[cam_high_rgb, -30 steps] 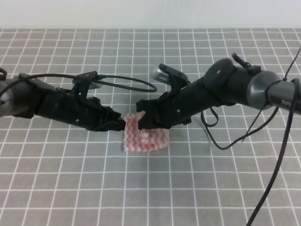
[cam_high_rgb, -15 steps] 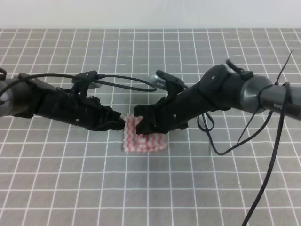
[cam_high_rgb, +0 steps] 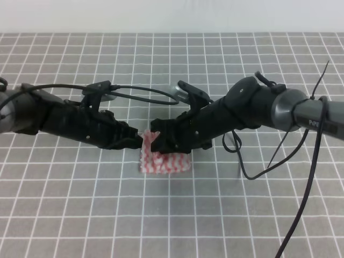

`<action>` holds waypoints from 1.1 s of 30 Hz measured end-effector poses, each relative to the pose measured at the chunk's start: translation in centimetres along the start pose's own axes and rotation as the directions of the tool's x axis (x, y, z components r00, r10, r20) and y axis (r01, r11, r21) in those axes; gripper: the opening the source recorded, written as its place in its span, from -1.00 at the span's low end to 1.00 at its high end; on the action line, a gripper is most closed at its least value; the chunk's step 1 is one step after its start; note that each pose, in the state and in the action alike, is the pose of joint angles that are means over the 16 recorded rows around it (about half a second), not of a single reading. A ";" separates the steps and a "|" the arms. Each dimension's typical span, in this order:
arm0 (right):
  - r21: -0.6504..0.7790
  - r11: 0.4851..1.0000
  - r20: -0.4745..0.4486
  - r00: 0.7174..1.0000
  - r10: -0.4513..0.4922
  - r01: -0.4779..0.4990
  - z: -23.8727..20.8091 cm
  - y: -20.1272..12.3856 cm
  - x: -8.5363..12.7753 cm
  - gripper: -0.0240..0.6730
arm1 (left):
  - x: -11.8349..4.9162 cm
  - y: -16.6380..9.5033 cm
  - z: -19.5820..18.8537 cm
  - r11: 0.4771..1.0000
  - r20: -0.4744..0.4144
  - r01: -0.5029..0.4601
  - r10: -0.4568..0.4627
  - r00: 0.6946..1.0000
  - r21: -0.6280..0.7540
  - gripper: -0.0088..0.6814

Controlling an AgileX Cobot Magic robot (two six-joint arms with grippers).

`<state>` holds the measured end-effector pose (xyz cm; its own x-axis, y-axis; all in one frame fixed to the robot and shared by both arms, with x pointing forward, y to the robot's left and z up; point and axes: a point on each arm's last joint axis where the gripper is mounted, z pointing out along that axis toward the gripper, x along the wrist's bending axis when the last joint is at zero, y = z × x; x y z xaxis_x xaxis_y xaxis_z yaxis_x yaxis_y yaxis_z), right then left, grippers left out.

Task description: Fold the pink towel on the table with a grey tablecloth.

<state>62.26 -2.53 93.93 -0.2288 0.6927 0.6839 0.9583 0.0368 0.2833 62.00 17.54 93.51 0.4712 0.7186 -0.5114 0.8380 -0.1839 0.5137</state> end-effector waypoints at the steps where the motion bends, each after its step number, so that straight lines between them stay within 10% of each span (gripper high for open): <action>1: -0.001 1.000 -0.005 1.000 0.003 -0.003 0.0 0.0 0.0 -0.67 | 0.0 0.0 0.0 1.000 0.000 -0.001 0.001 1.000 -0.001 -0.98; 17: 0.042 0.998 -0.101 0.994 0.042 -0.038 -0.5 0.0 0.5 -0.50 | -0.9 1.6 -1.1 0.998 0.011 -0.043 0.043 0.999 -0.043 -0.98; 33: 0.081 0.997 -0.015 1.000 0.015 -0.013 -5.2 1.5 -2.3 -0.88 | -3.9 1.4 0.4 0.993 0.060 -0.115 0.114 0.992 0.001 -0.98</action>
<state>63.36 -7.82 96.26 -0.2174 0.6820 0.6983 0.9720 0.0861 0.2185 61.45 14.25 95.93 0.5795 0.6513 -0.4899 0.7789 -0.2660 0.5679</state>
